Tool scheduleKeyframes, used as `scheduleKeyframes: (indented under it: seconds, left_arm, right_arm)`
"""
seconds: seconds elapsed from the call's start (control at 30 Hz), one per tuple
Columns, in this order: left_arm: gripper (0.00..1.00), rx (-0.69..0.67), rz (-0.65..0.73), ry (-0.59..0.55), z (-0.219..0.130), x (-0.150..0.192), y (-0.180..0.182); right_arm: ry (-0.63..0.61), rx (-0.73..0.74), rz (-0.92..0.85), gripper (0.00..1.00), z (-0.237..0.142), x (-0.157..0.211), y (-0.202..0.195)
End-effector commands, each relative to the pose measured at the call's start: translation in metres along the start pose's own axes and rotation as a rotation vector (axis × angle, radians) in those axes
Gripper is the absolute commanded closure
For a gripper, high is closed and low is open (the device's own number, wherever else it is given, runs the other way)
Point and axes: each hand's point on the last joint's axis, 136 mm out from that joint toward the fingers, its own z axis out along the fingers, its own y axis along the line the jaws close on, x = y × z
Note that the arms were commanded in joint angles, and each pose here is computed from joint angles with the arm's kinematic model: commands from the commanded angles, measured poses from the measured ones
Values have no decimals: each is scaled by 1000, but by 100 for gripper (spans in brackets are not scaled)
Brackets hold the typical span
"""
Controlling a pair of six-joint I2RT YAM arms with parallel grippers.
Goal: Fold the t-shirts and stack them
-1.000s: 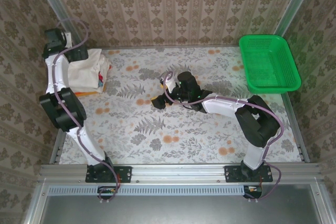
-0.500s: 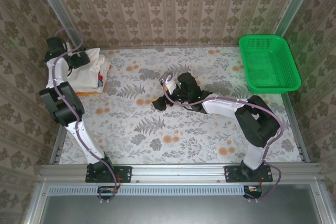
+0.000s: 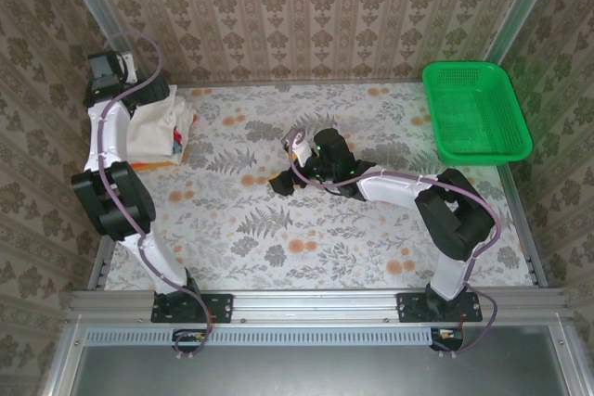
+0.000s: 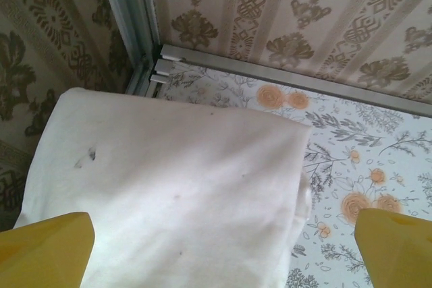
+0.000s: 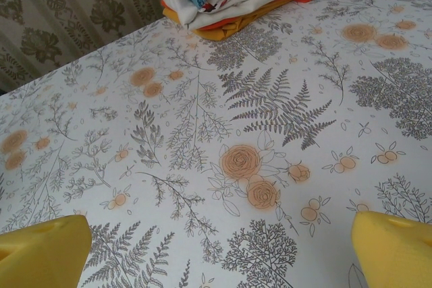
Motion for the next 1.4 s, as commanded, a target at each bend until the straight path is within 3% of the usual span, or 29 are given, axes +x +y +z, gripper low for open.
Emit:
scheduleKeyframes:
  seconds: [0.0,0.43,0.67,0.93,1.13,1.37]
  left_arm:
    - [0,1,-17,73,16,26,10]
    - [0,224,-175,214,52,91,-25]
    - [0,218,-129,142,29,64,-27]
    - [0,194,-43,-4,-21,37,-43]
    - [0,118,22,-108,-62,67,-62]
    - [0,49,112,-159,-97,145,-82]
  right_arm:
    - [-3,1,-6,0,-2,-1,0]
    - [-1,-25,6,0,3,-3,2]
    - [-2,-18,2,0,-2,-4,3]
    - [-38,46,-11,0,-13,-13,-5]
    - [-108,211,-5,0,-60,-30,-38]
    - [-186,572,53,0,-164,-20,-97]
